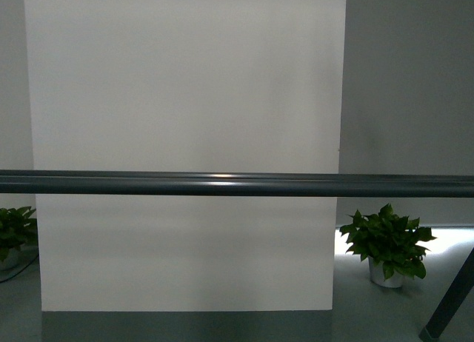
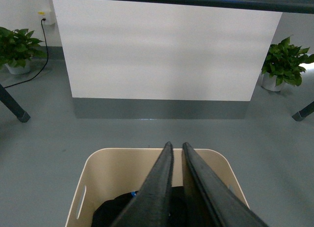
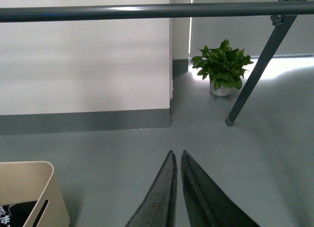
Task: Move hamper under clothes hanger
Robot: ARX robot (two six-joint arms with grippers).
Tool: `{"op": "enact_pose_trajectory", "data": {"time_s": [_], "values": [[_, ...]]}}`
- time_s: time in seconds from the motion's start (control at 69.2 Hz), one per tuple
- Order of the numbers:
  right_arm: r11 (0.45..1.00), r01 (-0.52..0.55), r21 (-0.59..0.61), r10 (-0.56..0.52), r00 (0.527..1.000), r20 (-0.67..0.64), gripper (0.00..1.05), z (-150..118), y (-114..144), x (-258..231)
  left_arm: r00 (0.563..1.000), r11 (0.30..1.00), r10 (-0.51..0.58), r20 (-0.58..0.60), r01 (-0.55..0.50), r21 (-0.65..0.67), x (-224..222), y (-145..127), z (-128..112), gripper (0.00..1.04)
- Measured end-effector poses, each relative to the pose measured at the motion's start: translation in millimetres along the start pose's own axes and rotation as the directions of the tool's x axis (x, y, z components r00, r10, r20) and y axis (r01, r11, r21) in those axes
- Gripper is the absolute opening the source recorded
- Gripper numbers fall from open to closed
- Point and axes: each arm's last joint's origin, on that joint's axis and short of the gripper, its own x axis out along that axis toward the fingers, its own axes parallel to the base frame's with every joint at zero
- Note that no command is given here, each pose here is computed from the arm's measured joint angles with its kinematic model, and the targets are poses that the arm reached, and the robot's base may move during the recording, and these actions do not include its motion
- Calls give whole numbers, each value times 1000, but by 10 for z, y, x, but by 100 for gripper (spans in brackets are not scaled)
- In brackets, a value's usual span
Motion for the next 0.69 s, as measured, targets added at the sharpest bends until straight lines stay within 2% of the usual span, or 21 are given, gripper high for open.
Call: {"op": "enact_pose_trajectory", "data": {"time_s": [0.13, 0.492, 0.694], "values": [[1000, 0, 0, 0, 1000, 0, 42, 0, 0, 0, 1000, 1000, 0, 0, 0, 0, 0, 0, 0, 42], [1000, 0, 1, 0, 1000, 0, 99, 0, 0, 0, 1000, 1000, 0, 0, 0, 0, 0, 0, 0, 99], [1000, 0, 0, 0, 1000, 0, 97, 0, 0, 0, 1000, 1000, 0, 0, 0, 1, 0, 0, 0, 98]]}}
